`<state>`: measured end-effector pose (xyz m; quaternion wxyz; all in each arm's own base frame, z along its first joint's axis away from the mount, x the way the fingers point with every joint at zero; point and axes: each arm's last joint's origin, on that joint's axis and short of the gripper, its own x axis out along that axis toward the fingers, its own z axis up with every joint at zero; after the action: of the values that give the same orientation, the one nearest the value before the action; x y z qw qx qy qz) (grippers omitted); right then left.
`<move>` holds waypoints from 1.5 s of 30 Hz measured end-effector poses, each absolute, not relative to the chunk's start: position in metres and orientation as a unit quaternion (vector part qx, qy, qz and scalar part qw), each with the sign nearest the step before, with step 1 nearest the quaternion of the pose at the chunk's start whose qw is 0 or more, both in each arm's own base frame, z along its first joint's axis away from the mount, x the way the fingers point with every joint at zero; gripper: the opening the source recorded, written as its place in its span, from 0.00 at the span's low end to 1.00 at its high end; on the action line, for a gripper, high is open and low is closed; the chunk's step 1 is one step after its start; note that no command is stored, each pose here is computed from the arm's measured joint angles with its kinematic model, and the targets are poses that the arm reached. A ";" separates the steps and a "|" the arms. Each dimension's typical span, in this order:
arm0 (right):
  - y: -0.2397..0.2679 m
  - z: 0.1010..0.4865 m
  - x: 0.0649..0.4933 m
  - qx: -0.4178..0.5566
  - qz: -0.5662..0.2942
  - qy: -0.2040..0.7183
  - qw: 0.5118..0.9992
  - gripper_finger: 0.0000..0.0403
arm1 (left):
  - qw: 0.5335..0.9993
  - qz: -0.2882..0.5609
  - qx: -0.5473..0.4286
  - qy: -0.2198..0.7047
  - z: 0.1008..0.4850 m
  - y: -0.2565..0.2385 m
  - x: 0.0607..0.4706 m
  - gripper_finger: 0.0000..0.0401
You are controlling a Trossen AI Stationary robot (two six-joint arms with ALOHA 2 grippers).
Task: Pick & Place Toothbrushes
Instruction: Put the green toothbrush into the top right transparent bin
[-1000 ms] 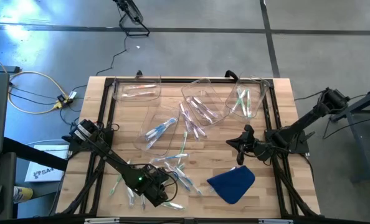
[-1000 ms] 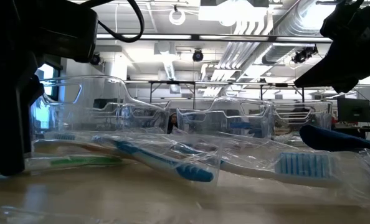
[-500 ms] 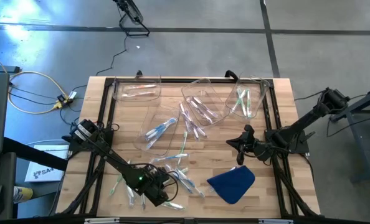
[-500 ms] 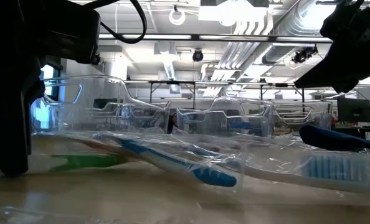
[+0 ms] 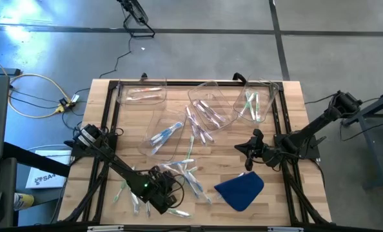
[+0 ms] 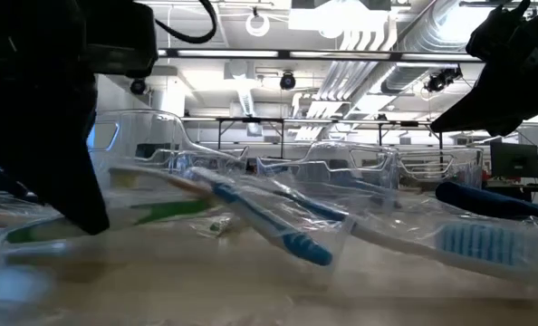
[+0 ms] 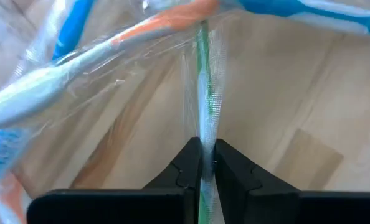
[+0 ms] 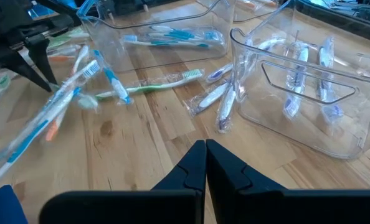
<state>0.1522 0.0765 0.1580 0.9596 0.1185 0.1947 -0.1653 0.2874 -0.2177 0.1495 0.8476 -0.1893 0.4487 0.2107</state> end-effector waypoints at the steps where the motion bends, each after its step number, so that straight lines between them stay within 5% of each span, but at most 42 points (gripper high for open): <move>1: 0.076 0.158 0.152 0.118 -0.165 0.195 0.960 0.01 | 0.851 0.215 -0.186 0.442 0.150 -0.217 0.288 0.07; 12: 0.077 0.158 0.152 0.122 -0.166 0.194 0.959 0.01 | 0.893 0.240 -0.118 0.362 0.173 -0.218 0.301 0.06; 31: 0.077 0.158 0.152 0.124 -0.166 0.194 0.959 0.01 | 0.890 0.333 0.015 0.312 0.189 -0.147 0.343 0.06; 45: 0.077 0.158 0.152 0.124 -0.165 0.195 0.959 0.01 | 0.952 0.232 0.019 0.199 0.237 -0.147 0.371 0.06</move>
<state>0.1521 0.0766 0.1579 0.9589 0.1236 0.1947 -0.1652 0.3711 -0.1472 0.2371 0.9520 0.0188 0.1990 0.2319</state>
